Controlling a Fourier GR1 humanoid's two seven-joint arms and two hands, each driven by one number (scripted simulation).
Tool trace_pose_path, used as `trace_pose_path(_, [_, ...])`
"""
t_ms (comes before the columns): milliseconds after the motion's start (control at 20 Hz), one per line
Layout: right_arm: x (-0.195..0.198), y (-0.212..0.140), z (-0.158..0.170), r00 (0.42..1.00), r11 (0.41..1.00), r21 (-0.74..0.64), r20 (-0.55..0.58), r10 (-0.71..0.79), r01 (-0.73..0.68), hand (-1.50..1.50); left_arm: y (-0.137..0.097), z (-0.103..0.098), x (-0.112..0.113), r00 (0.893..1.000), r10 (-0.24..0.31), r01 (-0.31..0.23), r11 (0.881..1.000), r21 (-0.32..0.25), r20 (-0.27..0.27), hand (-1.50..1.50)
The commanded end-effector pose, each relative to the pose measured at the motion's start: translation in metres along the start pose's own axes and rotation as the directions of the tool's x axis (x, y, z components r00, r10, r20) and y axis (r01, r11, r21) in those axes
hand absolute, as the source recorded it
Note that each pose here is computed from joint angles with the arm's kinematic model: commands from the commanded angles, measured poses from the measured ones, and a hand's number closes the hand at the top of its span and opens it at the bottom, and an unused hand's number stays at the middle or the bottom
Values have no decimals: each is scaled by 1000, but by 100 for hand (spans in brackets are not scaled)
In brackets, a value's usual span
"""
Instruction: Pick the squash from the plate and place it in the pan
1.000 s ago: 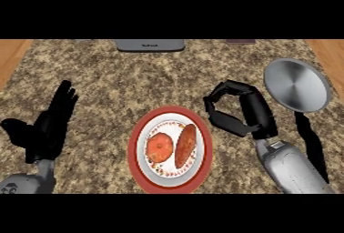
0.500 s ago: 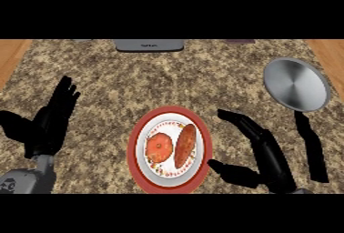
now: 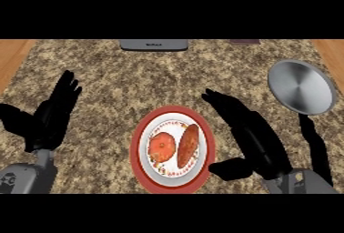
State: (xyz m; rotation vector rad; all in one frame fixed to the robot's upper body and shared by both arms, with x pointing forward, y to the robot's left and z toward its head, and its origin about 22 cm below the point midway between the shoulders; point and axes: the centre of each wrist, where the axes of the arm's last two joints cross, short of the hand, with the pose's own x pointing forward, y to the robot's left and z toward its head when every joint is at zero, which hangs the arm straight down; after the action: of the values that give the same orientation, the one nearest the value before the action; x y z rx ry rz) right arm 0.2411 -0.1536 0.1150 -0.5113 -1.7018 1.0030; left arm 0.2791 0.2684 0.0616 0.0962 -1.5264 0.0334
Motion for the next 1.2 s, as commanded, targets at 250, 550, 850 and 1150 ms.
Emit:
trace_pose_path(250, [50, 22, -53, 957, 919, 315, -86, 276, -237, -150, 6, 6, 0, 1000, -16, 16, 1000, -9, 8, 0])
trace_pose_path(550, [72, 50, -58, 931, 781, 573, -83, 354, -246, -150, 8, 2, -10, 1000, 8, -8, 1000, 16, -9, 0])
trace_pose_path(850, [93, 62, -42, 901, 745, 576, -34, 433, -336, -150, 2, 4, 14, 1000, 11, -11, 1000, 0, -6, 0])
trace_pose_path(1150, [124, 63, -52, 819, 715, 521, -53, 572, -466, -150, 13, -5, 9, 1000, 3, -3, 1000, 13, -6, 0])
